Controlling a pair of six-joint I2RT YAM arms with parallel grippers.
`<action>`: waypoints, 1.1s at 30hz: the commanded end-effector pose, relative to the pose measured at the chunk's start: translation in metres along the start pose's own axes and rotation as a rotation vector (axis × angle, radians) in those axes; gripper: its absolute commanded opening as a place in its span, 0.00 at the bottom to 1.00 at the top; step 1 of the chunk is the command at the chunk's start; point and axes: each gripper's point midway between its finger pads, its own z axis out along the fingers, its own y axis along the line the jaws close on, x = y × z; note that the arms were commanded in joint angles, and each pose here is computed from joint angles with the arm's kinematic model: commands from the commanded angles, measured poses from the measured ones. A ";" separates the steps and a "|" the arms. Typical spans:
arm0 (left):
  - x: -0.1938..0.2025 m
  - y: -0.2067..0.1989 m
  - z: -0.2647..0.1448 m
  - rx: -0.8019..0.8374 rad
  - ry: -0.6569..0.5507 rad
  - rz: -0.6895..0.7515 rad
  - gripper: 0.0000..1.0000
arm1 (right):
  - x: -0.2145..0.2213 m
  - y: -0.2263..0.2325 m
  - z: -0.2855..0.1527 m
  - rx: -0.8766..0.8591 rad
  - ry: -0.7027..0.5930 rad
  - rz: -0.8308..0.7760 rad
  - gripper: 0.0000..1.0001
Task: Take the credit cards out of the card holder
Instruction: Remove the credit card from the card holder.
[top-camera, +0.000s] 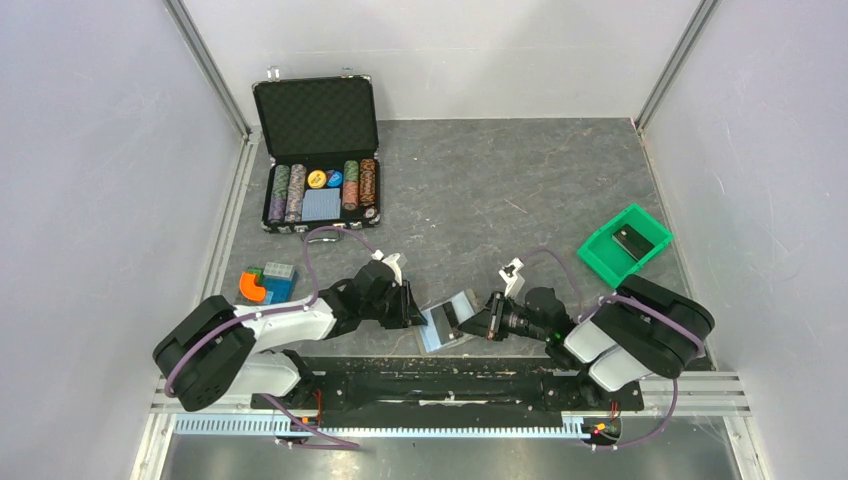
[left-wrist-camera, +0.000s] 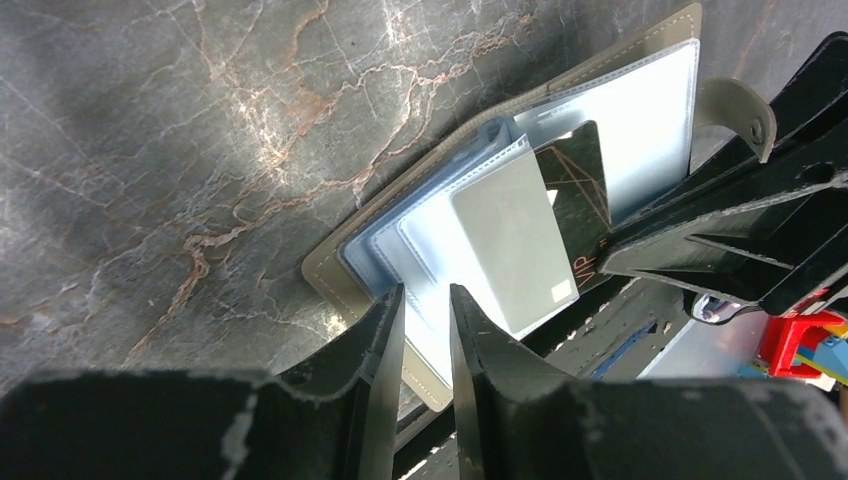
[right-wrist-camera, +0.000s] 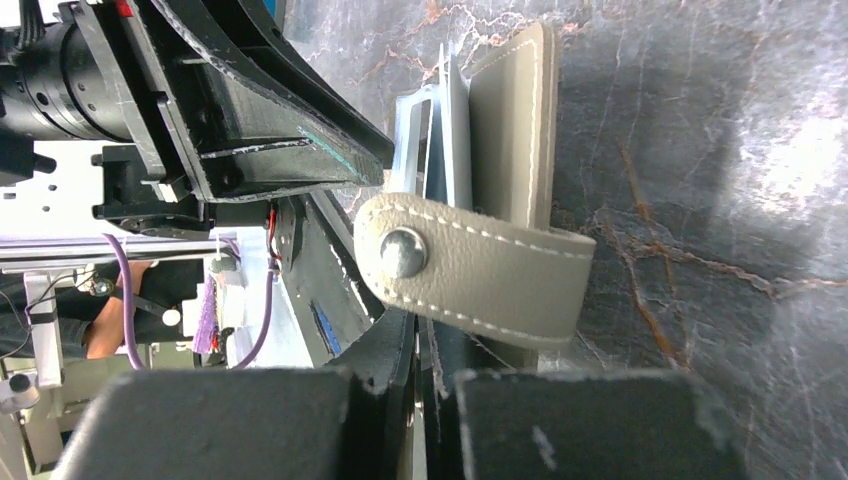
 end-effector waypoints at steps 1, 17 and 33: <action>0.003 0.015 -0.002 -0.064 0.004 0.054 0.31 | -0.013 0.003 -0.005 -0.002 -0.068 -0.033 0.00; -0.021 -0.021 -0.024 -0.005 -0.034 0.083 0.44 | -0.049 0.001 -0.023 0.119 -0.218 -0.130 0.00; -0.048 -0.097 -0.066 0.288 -0.146 0.087 0.72 | -0.071 0.058 -0.038 -0.094 -0.332 -0.110 0.00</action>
